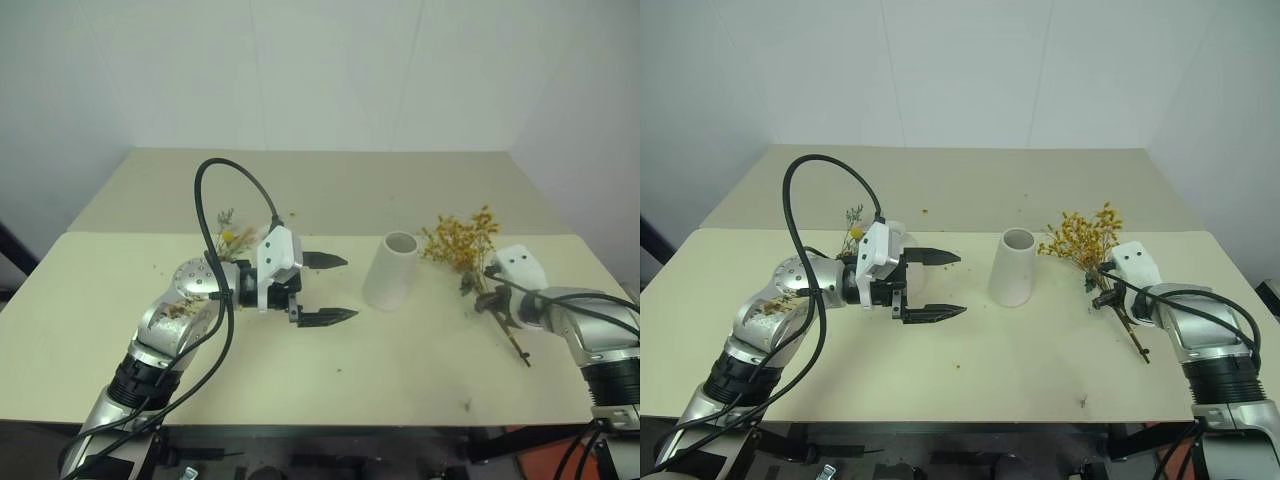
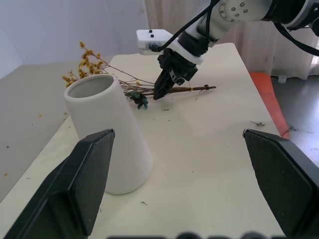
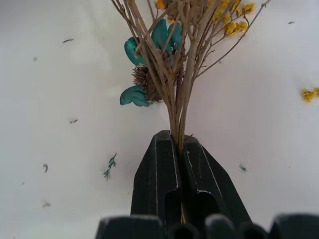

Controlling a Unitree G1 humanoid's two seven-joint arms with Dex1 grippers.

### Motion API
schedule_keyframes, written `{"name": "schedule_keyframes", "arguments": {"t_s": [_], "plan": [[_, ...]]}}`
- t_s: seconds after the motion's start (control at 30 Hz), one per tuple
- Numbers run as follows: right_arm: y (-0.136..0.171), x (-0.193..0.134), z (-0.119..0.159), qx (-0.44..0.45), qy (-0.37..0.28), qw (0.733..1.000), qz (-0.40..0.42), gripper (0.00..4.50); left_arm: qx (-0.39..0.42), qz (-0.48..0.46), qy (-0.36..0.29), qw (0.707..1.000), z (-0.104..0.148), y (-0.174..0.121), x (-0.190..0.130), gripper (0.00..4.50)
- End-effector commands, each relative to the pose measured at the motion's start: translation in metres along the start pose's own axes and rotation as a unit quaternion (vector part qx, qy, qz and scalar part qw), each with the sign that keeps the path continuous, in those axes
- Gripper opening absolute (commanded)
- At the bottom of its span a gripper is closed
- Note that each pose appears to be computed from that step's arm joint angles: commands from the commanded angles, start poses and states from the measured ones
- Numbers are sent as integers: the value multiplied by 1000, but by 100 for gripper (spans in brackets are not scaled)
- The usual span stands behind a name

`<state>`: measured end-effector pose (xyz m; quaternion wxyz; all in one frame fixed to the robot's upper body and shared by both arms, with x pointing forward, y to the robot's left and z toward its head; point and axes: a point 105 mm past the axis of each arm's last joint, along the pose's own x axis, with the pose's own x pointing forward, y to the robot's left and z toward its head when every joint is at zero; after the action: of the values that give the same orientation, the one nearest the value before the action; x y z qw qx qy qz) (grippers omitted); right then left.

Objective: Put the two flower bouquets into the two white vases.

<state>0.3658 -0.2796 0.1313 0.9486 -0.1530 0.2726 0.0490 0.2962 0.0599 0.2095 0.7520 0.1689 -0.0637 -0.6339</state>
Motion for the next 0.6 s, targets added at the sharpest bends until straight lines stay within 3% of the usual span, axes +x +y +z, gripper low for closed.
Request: {"name": "schedule_keyframes", "arguments": {"t_s": [0.03,0.13,0.2,0.3,0.5,0.6], "plan": [[-32,-24,50,-33,-167,974,-152,3,29,14,-12,999,13,4,-8,450],[-30,-57,91,9,-342,919,-194,3,28,20,-8,999,12,6,-12,450],[-24,-74,107,68,-411,893,-170,3,26,23,-6,999,11,6,-15,450],[-13,-107,123,154,-530,827,-109,3,23,26,-4,999,10,7,-19,450],[15,-157,149,229,-656,719,24,3,19,41,6,999,6,11,-29,450],[37,-169,160,224,-676,696,91,3,19,46,9,999,5,13,-31,450]]}}
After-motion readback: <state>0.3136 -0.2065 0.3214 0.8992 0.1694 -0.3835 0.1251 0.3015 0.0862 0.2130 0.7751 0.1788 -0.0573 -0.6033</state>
